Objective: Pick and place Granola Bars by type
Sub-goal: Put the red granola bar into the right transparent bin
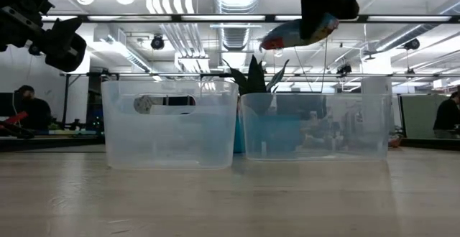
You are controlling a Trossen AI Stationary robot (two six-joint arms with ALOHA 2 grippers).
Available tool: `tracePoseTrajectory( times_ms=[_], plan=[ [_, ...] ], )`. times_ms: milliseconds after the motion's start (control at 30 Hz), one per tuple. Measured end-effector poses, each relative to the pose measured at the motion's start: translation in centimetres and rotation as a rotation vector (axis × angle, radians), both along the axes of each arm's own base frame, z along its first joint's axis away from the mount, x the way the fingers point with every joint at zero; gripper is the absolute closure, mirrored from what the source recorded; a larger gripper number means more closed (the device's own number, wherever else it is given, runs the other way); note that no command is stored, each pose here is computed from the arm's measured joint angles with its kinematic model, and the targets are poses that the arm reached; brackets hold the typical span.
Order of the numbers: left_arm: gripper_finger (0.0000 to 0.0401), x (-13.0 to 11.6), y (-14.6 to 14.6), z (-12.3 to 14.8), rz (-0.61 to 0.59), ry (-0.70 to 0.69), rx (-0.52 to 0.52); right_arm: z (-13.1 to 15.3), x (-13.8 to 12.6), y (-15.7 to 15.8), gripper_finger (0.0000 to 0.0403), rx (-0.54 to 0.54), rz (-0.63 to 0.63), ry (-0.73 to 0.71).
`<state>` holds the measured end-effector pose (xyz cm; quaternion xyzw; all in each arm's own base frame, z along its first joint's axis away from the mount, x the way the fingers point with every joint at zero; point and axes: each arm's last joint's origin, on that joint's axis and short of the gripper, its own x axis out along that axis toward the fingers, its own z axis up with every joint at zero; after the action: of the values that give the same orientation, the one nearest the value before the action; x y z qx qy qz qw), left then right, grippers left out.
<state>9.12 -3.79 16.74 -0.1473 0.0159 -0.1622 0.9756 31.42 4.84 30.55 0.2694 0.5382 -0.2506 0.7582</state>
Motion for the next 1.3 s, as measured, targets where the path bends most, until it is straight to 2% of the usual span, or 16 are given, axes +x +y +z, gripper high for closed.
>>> tracePoseTrajectory(
  times_ms=[233,433,600,967,1300],
  plan=[
    [0.0151,0.0,0.0,0.0,0.000,0.000,0.000,-0.6,-0.5,0.0,0.0391,0.013,-0.215,-0.002],
    [0.0151,0.0,0.0,0.0,0.000,0.000,0.000,-3.1,-1.2,-0.1,0.0391,0.045,-0.434,0.057],
    [0.0151,0.0,0.0,0.0,0.000,0.000,0.000,-4.8,-1.7,-0.2,0.0391,0.060,-0.565,0.077],
    [0.0151,0.0,0.0,0.0,0.000,0.000,0.000,-7.5,-1.1,-0.1,0.0391,0.148,-0.707,-0.027],
    [0.0151,0.0,0.0,0.0,0.000,0.000,0.000,-10.2,-1.9,-0.2,0.0391,0.158,-0.796,-0.014]
  ],
)
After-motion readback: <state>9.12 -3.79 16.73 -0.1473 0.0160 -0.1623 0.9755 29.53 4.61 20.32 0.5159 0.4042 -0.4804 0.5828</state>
